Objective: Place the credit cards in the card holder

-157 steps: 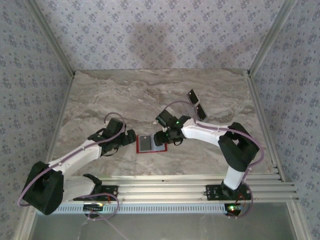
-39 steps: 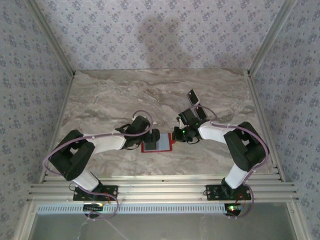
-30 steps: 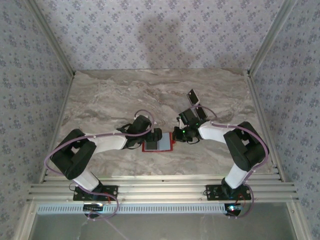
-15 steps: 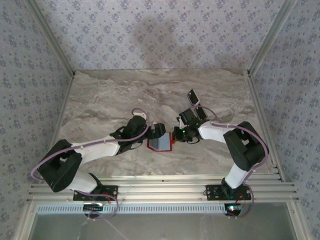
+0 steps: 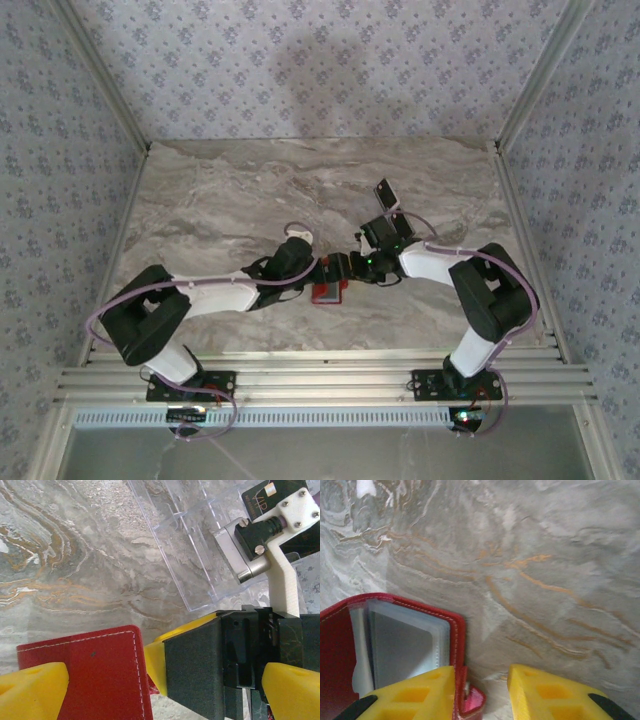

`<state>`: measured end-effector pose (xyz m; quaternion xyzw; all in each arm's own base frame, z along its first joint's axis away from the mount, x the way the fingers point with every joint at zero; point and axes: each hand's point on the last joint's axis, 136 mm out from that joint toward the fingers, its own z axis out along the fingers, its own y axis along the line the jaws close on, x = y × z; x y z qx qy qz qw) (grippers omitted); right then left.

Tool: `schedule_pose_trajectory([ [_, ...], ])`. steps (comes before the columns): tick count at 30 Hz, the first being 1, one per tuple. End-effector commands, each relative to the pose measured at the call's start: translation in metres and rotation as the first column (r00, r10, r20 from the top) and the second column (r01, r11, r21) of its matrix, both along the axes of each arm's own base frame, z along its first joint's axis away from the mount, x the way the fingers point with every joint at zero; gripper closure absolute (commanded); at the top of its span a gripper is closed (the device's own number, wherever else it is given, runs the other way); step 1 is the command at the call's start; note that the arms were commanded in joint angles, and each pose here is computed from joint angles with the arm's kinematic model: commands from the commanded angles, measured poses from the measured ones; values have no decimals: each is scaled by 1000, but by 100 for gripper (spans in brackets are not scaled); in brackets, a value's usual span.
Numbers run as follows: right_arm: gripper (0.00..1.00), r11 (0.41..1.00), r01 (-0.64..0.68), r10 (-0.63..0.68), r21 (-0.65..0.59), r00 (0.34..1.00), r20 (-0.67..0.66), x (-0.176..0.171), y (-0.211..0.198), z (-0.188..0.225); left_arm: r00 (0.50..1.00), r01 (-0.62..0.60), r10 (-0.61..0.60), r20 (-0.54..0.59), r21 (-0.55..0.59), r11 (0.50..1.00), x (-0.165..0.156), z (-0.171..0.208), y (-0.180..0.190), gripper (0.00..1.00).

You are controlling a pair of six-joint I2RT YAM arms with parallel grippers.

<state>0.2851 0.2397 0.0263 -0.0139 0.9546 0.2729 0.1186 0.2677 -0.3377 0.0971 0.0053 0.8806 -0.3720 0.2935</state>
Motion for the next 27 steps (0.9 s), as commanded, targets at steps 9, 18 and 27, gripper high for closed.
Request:
schedule_pose_trajectory([
  [9,63,987,33,-32,-158,999,5,-10,-37,-6,1000,-1,0,-17,-12,1000,-1,-7,-14,0],
  [18,63,979,63,-58,-192,998,28,-16,-52,3,997,-21,22,-75,13,1000,-2,-23,-15,0],
  [27,56,995,38,-34,-97,998,49,-18,-33,22,993,-44,49,-111,40,998,-4,-37,-9,0],
])
